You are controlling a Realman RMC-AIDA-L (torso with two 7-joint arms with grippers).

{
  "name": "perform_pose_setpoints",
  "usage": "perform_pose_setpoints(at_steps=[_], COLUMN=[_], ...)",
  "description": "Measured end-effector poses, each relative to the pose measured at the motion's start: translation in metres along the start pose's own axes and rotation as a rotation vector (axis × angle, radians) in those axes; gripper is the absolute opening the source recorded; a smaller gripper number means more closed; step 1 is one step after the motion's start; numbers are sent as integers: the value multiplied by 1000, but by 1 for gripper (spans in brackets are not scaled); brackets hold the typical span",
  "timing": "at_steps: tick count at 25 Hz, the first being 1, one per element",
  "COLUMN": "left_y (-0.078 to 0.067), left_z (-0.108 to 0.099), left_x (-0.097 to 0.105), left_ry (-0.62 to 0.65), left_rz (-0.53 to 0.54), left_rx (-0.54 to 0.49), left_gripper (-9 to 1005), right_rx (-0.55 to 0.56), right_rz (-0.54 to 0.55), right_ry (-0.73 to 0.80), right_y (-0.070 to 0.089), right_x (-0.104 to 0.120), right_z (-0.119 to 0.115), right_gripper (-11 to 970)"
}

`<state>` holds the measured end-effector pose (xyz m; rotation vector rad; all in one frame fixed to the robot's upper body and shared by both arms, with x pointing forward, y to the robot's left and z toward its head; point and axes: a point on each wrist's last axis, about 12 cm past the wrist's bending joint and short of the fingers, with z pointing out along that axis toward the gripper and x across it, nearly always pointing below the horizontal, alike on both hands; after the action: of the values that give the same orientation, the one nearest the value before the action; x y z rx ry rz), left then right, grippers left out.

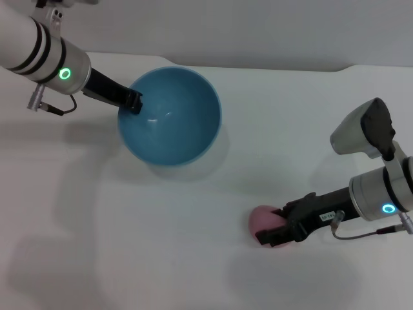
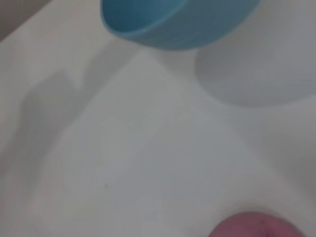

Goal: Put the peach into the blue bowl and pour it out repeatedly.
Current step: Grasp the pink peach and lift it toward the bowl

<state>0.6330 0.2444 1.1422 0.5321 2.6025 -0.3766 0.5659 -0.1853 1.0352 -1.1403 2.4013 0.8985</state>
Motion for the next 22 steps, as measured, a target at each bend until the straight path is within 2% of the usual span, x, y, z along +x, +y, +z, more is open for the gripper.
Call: perform_pose_setpoints(at_steps=[10, 14, 18, 22], left_y=[-5, -5, -7, -17], left_z=[-2, -2, -3, 1], left_x=[-6, -8, -11, -16], left_ry=[-7, -9, -14, -7], left_rz=[25, 29, 39, 77], left_rx=[0, 0, -1, 1], left_gripper=[-1, -1, -2, -1], right_rx=[41, 32, 31, 42], right_rz=[-20, -18, 4, 43], right_ry=[-19, -88, -166, -334], right_y=[-5, -5, -6, -9], right_x=[-7, -9, -7, 5], right_z=[-7, -18, -29, -62], right_gripper=[679, 497, 362, 249])
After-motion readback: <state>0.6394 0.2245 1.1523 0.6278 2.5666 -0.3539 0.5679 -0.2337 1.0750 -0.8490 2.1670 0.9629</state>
